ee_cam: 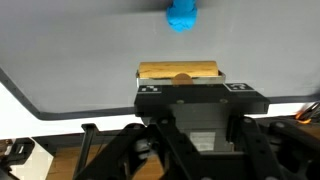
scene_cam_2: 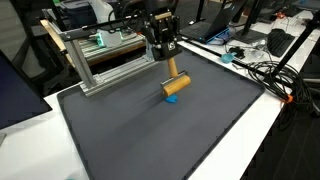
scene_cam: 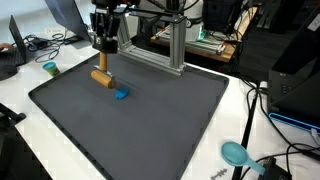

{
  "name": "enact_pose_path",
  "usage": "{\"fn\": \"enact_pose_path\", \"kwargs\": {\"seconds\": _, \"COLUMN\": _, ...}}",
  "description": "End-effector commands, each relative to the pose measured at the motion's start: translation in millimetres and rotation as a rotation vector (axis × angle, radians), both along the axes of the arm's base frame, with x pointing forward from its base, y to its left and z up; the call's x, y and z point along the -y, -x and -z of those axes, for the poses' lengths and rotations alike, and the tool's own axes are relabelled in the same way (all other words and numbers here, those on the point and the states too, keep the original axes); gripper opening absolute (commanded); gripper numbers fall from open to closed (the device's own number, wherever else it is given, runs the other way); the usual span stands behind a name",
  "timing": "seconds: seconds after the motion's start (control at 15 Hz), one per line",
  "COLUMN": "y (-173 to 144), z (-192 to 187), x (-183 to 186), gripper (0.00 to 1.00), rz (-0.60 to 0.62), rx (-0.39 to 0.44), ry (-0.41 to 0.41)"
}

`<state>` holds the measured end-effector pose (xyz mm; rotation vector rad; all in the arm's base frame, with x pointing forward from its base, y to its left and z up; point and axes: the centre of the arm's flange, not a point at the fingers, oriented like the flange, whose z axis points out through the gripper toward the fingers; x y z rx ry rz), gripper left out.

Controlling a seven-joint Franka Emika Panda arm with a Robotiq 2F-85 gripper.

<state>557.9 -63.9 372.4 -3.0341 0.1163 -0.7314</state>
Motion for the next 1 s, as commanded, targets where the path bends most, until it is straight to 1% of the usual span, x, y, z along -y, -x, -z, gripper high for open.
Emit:
{"fn": "enact_pose_path", "kwargs": {"seconds": 0.0, "y": 5, "z": 0, "x": -2, "gripper": 0.47, "rz": -0.021, "rx": -0.012, "ry": 0.003}}
{"fn": "enact_pose_path", "kwargs": {"seconds": 0.2, "y": 13, "z": 1, "x": -7, "gripper": 0.47, "rz": -0.057, "rx": -0.033, "ry": 0.004}}
{"fn": "enact_pose_path", "kwargs": {"seconds": 0.27, "y": 13, "z": 2, "x": -8, "gripper": 0.22, "rz": -0.060, "rx": -0.034, "ry": 0.005}}
{"fn": "enact_pose_path", "kwargs": {"seconds": 0.33, "y": 13, "z": 6, "x": -9, "gripper": 0.22, "rz": -0.035, "rx": -0.032, "ry": 0.055}}
{"fn": "enact_pose_path", "kwargs": {"seconds": 0.6, "y": 16, "z": 13, "x": -6, "gripper": 0.22, "rz": -0.042, "rx": -0.077, "ry": 0.104}}
{"fn": "enact_pose_path", "kwargs": {"seconds": 0.93, "y": 23, "z": 7, "x": -8, "gripper": 0.22, "rz": -0.081, "rx": -0.092, "ry": 0.063}}
